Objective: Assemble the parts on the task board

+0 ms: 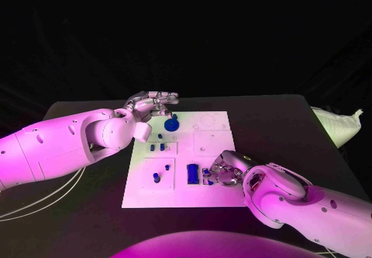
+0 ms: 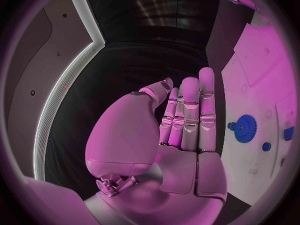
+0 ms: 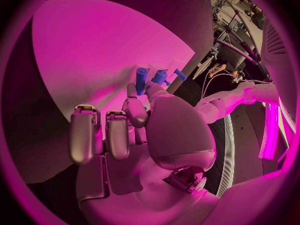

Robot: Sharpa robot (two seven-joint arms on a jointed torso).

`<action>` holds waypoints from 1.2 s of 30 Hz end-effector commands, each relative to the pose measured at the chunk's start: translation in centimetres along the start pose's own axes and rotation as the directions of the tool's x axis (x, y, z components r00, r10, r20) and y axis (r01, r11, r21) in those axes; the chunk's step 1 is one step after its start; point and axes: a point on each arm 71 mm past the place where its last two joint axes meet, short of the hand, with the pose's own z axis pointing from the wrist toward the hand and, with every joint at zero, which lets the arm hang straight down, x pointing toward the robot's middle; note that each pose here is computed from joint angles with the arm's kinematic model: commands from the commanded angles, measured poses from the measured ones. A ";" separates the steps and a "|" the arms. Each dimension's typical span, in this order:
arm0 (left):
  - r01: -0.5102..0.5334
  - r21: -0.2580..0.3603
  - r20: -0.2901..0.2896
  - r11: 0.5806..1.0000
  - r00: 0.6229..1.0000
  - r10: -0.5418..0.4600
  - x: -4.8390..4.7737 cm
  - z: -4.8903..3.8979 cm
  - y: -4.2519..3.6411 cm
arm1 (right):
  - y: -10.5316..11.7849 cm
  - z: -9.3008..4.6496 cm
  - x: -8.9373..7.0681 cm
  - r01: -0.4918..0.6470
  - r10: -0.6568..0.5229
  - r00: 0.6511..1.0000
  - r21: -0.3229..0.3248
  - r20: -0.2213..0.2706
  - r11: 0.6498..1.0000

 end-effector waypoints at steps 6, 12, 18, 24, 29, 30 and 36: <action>0.003 0.002 -0.027 1.000 1.000 -0.003 0.35 0.05 -0.02 | 0.2 0.3 0.2 0.038 -0.038 0.999 -0.001 -0.023 0.999; 0.003 0.001 -0.028 1.000 1.000 -0.003 0.35 0.05 -0.02 | 0.1 0.4 0.2 0.058 -0.058 0.998 -0.001 -0.023 0.998; 0.003 -0.001 -0.030 1.000 1.000 -0.003 0.37 0.05 -0.01 | 0.1 0.4 0.1 0.067 -0.067 0.998 -0.004 -0.018 0.998; 0.002 -0.002 -0.031 1.000 1.000 -0.002 0.37 0.06 0.00 | 0.2 0.3 0.1 0.067 -0.067 0.998 -0.010 -0.011 0.998; 0.002 -0.002 -0.032 1.000 1.000 -0.002 0.35 0.05 0.00 | 0.1 0.1 -0.1 0.068 -0.068 0.998 -0.017 -0.008 0.998; 0.002 -0.002 -0.031 1.000 1.000 -0.002 0.33 0.05 -0.01 | 0.0 0.0 -0.1 0.068 -0.068 0.998 -0.018 -0.008 0.998; 0.001 -0.002 -0.028 1.000 1.000 -0.001 0.17 -0.02 -0.03 | -0.6 -0.5 -0.4 0.066 -0.066 0.998 -0.023 0.003 0.998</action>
